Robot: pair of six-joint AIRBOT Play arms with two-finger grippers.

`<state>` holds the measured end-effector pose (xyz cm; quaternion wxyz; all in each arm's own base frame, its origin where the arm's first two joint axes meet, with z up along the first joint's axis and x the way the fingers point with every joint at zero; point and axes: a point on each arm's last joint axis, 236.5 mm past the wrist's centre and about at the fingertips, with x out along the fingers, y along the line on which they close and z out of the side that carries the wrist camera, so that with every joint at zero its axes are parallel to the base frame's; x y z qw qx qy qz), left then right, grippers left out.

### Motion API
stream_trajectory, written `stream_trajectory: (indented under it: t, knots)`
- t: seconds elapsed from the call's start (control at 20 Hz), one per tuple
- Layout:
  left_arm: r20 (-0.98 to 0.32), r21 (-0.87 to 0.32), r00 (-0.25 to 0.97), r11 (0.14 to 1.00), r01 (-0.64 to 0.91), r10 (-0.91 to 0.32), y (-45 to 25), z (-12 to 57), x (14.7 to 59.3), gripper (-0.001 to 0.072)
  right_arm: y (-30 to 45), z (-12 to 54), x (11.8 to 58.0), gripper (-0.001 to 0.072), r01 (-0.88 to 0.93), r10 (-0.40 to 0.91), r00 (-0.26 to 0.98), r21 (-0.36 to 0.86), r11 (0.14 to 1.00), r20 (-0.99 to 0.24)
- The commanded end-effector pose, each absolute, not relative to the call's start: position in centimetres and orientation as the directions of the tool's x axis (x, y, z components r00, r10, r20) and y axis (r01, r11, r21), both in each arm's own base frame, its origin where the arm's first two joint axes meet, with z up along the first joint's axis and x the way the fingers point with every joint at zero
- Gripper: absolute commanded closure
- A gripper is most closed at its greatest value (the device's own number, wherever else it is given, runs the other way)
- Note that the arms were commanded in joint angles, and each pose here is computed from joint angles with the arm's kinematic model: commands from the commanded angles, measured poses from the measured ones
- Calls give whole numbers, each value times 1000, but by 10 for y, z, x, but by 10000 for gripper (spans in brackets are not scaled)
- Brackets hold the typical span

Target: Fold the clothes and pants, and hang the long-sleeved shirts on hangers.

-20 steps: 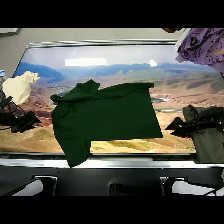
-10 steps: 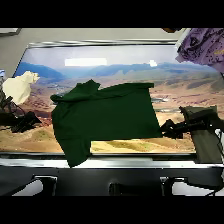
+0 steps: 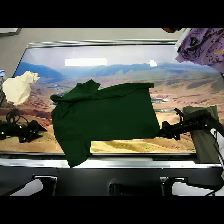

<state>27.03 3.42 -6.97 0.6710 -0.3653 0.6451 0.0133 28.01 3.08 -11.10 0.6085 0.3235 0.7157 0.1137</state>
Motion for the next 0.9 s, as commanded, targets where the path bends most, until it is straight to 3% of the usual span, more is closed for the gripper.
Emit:
stream_trajectory:
  t: [0.0,0.45,0.85]
  knots:
    - [-811,-576,203,688,-441,-549,10,-81,262,247,29,-109,287,679,326,591,-19,554,766,-806]
    - [-814,-579,238,710,-402,-529,-3,-95,271,248,26,-89,293,679,285,568,37,554,782,-822]
    - [-811,-574,125,735,-362,-572,-41,-109,264,248,28,-87,292,679,285,575,35,560,778,-818]
